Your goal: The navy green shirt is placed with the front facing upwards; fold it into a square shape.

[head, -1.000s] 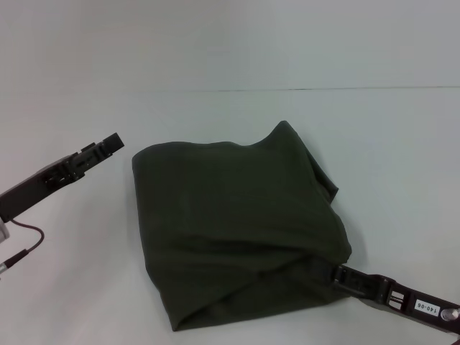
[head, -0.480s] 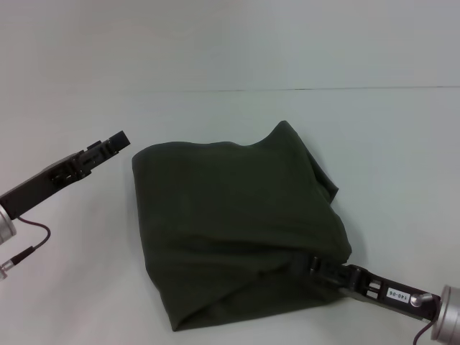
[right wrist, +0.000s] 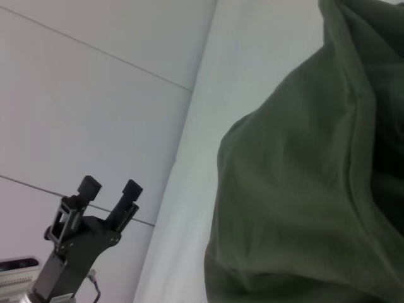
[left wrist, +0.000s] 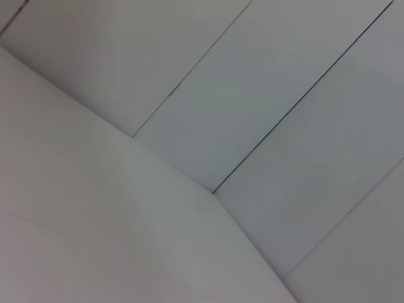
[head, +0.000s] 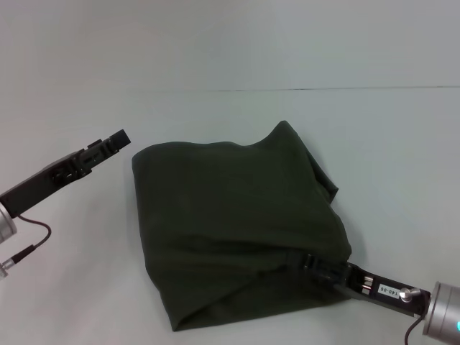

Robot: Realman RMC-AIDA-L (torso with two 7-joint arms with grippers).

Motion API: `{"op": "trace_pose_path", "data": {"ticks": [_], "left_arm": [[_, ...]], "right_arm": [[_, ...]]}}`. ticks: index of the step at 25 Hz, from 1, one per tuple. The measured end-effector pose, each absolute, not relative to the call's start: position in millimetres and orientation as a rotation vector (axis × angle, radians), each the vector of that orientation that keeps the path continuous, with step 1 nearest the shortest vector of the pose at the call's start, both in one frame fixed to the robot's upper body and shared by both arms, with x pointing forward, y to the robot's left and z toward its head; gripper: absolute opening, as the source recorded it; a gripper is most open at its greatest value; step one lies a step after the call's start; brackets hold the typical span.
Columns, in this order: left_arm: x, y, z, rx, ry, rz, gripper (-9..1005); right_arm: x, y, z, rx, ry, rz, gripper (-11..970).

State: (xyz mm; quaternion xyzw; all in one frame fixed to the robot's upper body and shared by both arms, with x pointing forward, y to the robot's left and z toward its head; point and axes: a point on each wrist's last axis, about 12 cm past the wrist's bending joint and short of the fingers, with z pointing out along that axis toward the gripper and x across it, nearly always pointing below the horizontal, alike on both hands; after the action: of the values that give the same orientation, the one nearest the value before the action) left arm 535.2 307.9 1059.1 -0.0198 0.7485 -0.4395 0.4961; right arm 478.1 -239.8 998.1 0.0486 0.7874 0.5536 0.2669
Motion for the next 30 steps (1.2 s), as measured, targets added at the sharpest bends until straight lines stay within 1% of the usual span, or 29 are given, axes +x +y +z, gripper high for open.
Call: {"op": "trace_pose_path", "data": {"ticks": [20, 30], "left_arm": [[539.9, 302.9, 1061.8, -0.035, 1.804, -1.073, 845], [541.5, 300.9, 1061.5, -0.036, 1.807, -1.070, 845]], "right_arm": [[489.8, -235.3, 995.3, 0.214, 2.179, 1.467, 925], [499.4, -229.1, 997.5, 0.202, 2.199, 1.455, 925]]}}
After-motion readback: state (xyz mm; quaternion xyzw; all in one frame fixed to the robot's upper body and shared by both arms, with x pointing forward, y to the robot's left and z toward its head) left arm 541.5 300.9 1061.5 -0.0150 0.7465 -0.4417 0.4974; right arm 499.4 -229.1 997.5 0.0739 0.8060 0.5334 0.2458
